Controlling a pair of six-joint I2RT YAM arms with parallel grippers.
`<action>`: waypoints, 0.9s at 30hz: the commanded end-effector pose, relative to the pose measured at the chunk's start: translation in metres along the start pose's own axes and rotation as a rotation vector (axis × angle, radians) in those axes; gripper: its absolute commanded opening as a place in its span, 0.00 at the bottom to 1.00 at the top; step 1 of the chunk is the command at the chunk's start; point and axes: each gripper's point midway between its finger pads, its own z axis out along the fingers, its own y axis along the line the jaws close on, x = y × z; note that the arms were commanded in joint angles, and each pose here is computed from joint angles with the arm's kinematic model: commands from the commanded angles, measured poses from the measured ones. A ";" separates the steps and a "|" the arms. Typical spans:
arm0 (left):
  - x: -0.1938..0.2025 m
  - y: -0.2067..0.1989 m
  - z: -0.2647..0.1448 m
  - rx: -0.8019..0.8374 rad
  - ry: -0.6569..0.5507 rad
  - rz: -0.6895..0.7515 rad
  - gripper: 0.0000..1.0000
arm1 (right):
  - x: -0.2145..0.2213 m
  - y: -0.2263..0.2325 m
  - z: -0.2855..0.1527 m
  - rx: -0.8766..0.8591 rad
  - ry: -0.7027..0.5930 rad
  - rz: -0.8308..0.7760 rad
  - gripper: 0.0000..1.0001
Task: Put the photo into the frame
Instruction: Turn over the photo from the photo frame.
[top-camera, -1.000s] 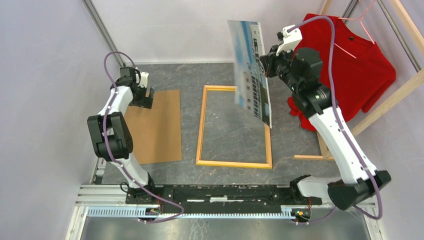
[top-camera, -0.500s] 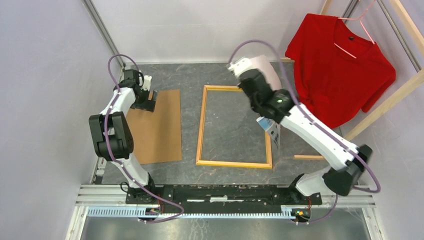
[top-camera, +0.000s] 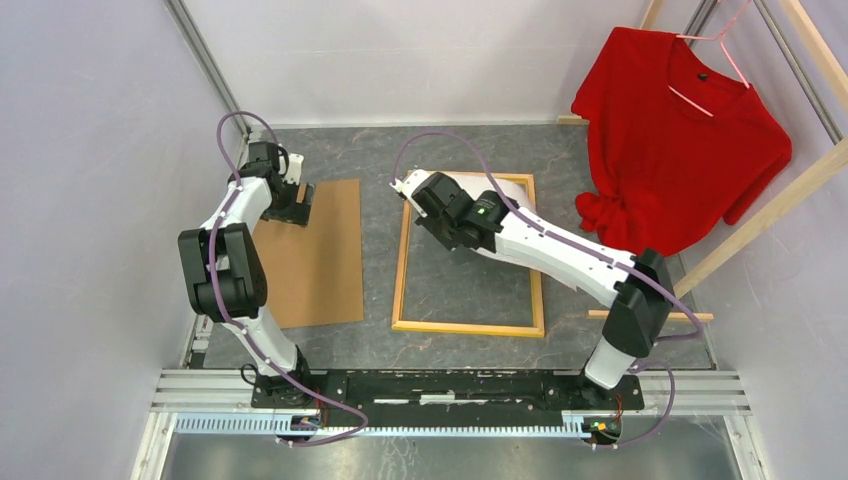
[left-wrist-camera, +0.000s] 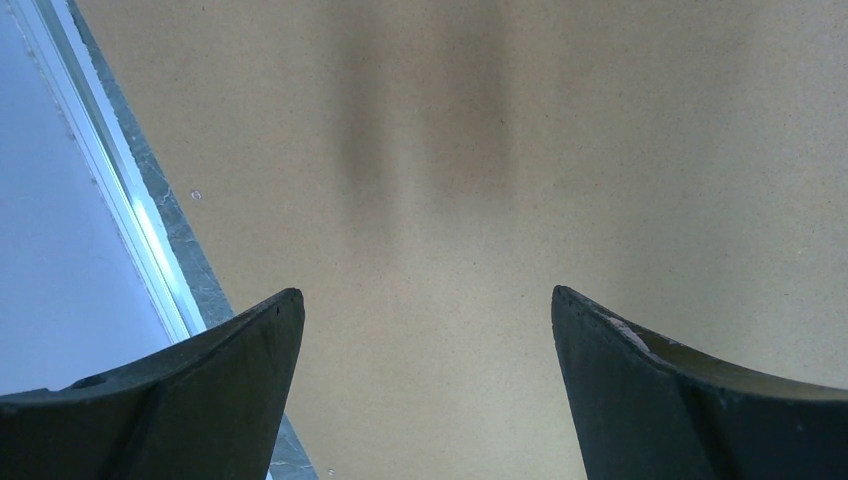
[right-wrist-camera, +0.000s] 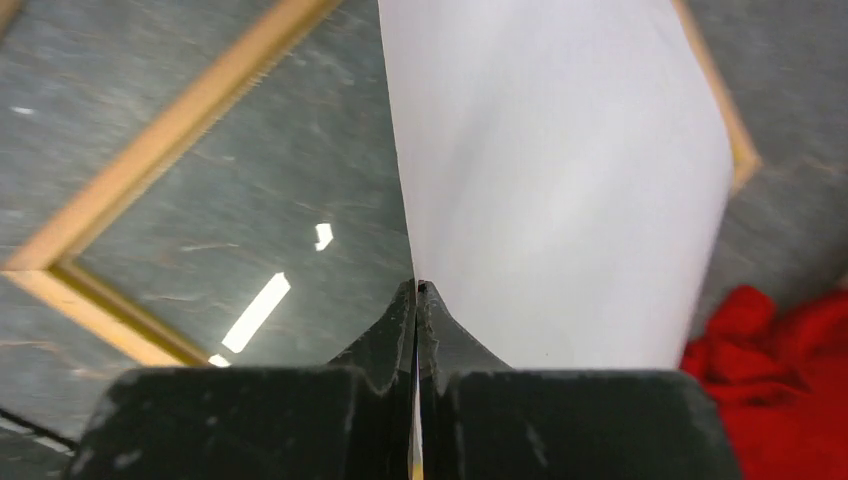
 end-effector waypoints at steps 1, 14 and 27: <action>-0.010 0.003 -0.010 -0.020 -0.055 -0.026 0.99 | -0.034 0.060 0.013 -0.270 -0.097 0.150 0.00; -0.009 0.007 -0.010 -0.043 -0.059 -0.013 0.99 | -0.075 0.147 0.045 -0.643 -0.043 0.413 0.00; -0.015 0.015 -0.012 -0.043 -0.069 -0.048 1.00 | -0.122 0.122 0.071 -0.507 -0.151 0.953 0.00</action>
